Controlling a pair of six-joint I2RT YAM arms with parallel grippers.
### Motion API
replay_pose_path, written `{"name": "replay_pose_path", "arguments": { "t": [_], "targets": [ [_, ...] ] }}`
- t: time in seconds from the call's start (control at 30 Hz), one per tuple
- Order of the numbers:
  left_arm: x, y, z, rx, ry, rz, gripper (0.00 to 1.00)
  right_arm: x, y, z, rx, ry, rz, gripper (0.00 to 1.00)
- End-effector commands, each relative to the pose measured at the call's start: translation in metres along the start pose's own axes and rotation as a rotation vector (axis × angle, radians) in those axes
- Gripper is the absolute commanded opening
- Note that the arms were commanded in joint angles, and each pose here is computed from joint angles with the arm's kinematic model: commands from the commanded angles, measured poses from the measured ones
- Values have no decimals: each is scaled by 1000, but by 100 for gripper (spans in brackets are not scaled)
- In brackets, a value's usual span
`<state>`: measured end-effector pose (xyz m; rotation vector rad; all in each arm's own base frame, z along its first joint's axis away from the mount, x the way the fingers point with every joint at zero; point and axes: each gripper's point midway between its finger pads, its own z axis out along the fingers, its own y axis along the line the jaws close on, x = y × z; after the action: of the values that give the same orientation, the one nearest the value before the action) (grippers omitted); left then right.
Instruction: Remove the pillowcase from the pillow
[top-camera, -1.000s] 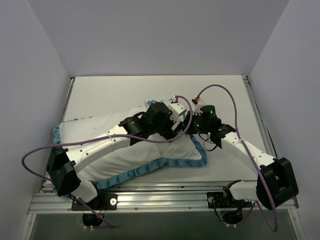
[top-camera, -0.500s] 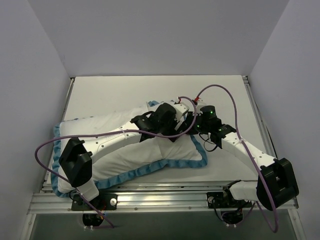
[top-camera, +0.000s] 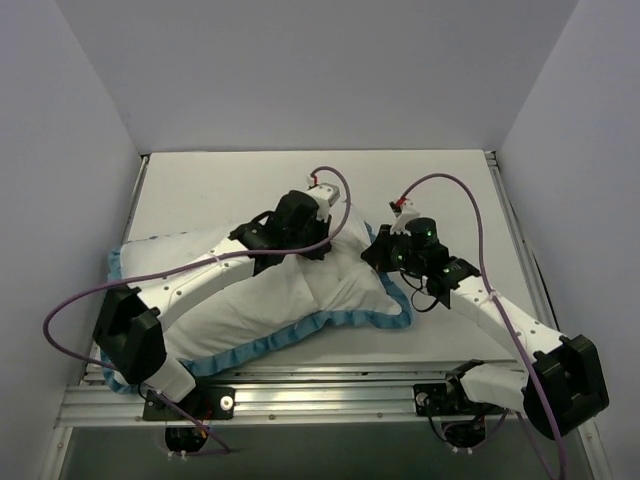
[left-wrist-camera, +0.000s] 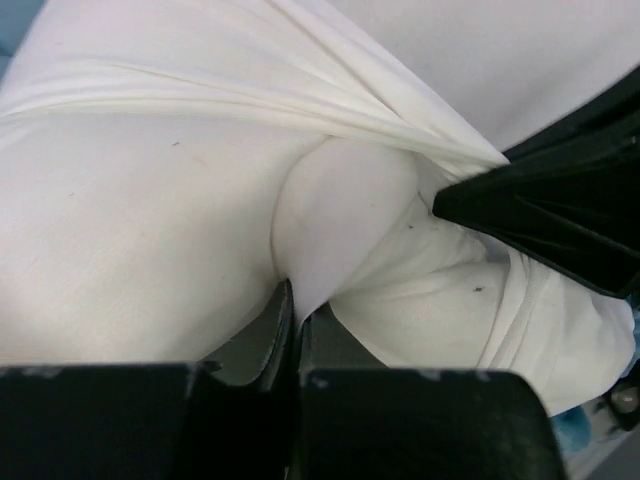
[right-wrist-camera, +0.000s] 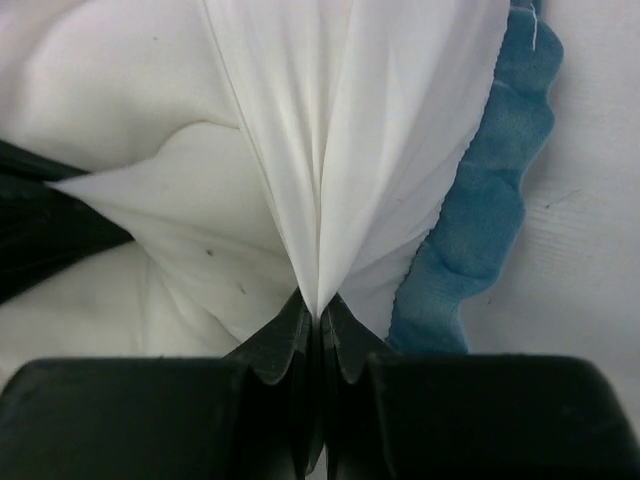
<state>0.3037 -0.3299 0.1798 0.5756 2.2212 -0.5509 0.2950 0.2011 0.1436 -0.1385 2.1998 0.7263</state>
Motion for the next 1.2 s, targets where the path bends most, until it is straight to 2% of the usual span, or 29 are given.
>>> {"name": "replay_pose_path", "arguments": {
  "t": [0.0, 0.1, 0.3, 0.53, 0.67, 0.83, 1.0, 1.07, 1.1, 1.17],
  "targets": [
    [-38, 76, -33, -203, -132, -156, 2, 18, -11, -14, 51, 9, 38, 0],
    [-49, 96, -47, -263, -170, -210, 2, 22, -15, -21, 72, -6, 62, 0],
    [-67, 147, -76, -342, -258, -454, 2, 41, -35, -28, 146, -1, 90, 0],
    [-72, 184, -95, -465, -317, -565, 2, 45, -45, -42, 195, -40, 110, 0],
    [-86, 171, -95, -370, -346, -546, 2, 57, -51, -45, 216, -10, 131, 0],
    [-89, 94, -99, -13, -281, -343, 2, 61, -43, -41, 185, 40, 128, 2],
    [-19, 21, -103, 121, -69, -109, 2, 22, -24, -44, 151, -4, 77, 17],
    [14, 14, -105, 130, -2, -104, 2, 11, -17, -45, 134, 6, 36, 25],
    [25, 7, -106, 147, 19, -119, 2, -6, -9, -44, 120, -10, 20, 34],
    [50, 5, -108, 153, 57, -136, 3, -16, 1, -44, 92, 2, -25, 45]
  ]
}}
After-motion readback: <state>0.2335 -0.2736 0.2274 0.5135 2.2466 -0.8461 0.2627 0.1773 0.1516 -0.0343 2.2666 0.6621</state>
